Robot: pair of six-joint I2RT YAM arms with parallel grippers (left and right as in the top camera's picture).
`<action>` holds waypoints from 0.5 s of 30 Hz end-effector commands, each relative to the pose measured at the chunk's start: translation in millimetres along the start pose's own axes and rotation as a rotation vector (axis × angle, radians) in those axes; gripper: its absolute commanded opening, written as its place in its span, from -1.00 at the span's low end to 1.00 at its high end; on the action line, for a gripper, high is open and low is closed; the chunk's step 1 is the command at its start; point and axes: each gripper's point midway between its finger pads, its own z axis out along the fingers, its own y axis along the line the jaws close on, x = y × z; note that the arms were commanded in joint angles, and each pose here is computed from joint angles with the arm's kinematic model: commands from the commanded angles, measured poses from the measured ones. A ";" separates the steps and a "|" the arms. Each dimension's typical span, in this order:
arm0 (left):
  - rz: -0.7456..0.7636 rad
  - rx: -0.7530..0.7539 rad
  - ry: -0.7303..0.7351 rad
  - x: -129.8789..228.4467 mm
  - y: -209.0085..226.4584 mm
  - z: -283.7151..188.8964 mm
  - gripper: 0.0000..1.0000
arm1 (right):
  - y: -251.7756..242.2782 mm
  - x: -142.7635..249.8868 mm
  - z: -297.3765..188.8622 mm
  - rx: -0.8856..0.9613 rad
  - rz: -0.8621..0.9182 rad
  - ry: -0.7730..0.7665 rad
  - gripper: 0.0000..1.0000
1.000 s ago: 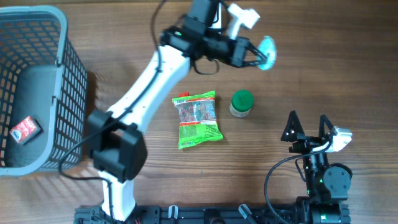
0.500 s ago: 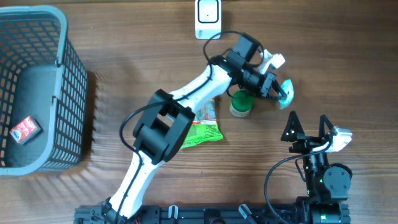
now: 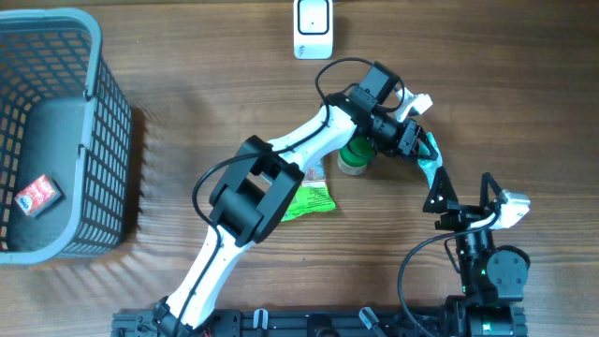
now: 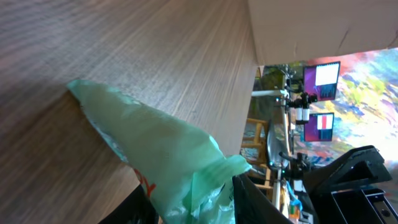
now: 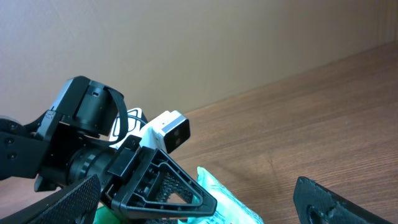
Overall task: Scan the item barcode
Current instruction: 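Hold the tissue pack under the scanner, then drop it right of the jar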
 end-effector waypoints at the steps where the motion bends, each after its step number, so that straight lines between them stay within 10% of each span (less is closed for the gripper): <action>1: -0.072 -0.095 -0.022 -1.2 28.5 -5.7 -0.27 | 2.3 -1.3 -0.4 -0.011 -0.015 -0.006 0.99; 9: -0.173 -0.273 -0.037 7.1 63.5 -16.6 -0.35 | 2.3 -1.3 -0.4 -0.011 -0.015 -0.006 0.99; 10: -0.169 -0.287 -0.045 5.4 63.9 -18.3 -0.20 | 2.4 -1.2 -0.4 -0.011 -0.015 -0.006 0.99; 12: -0.153 -0.354 -0.086 -1.9 64.7 -27.5 0.95 | 2.4 -1.2 -0.4 -0.011 -0.015 -0.006 0.99; 15: -0.110 -0.463 -0.172 -17.4 48.9 -53.6 0.99 | 2.4 -1.3 -0.4 -0.012 -0.015 -0.006 0.99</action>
